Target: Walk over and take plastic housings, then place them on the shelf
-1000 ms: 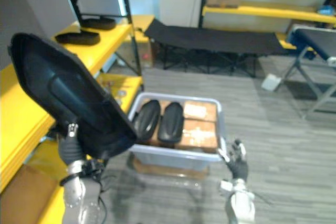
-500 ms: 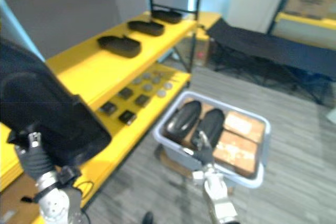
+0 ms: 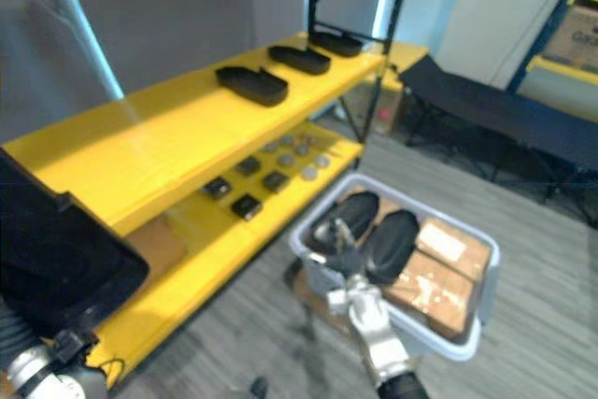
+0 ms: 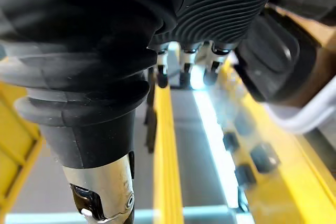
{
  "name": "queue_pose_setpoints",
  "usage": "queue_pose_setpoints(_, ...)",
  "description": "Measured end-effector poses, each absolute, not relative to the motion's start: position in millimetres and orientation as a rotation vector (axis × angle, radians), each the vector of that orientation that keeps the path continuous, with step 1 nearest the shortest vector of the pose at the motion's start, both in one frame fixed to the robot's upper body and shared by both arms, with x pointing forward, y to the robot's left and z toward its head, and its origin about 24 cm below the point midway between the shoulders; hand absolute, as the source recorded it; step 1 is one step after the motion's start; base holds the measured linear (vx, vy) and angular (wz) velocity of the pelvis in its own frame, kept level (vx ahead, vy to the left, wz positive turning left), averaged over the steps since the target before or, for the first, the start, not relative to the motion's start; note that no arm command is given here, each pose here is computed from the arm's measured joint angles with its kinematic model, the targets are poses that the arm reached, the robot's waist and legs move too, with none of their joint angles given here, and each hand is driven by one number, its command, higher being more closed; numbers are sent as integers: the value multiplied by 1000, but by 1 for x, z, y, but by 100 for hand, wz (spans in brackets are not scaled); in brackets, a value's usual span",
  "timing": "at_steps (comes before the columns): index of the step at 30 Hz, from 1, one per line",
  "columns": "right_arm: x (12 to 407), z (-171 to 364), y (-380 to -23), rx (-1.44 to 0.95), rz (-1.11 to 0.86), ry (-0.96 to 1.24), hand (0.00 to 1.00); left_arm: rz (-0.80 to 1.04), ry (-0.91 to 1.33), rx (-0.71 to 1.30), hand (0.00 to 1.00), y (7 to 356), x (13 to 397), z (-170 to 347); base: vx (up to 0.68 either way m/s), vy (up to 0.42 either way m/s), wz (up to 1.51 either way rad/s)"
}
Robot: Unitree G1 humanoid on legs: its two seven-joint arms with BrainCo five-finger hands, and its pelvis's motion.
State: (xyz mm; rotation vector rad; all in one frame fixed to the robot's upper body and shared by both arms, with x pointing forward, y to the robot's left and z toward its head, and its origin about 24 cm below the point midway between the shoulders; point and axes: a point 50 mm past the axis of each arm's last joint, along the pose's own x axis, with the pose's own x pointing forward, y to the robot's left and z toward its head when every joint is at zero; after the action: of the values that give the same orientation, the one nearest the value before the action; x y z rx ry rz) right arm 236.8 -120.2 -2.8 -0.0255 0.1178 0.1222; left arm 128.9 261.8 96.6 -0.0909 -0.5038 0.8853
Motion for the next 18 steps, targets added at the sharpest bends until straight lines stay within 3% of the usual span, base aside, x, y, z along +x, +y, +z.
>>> queue_pose_setpoints(7, 234, -3, -143, -61, 52, 103, 0, 740, -560, -97, 100, 249, 141, 106, -15, 69, 28)
queue_pose_setpoints(12, 222, 11, -162, -84, -41, 13, 0, 465, -631, -63, 100, 231, 169, 124, 36, 53, 85)
queue_pose_setpoints(18, 221, 16, -167, -115, -54, -26, 0, 442, -586, -69, 100, 230, 180, 116, 84, -83, 37)
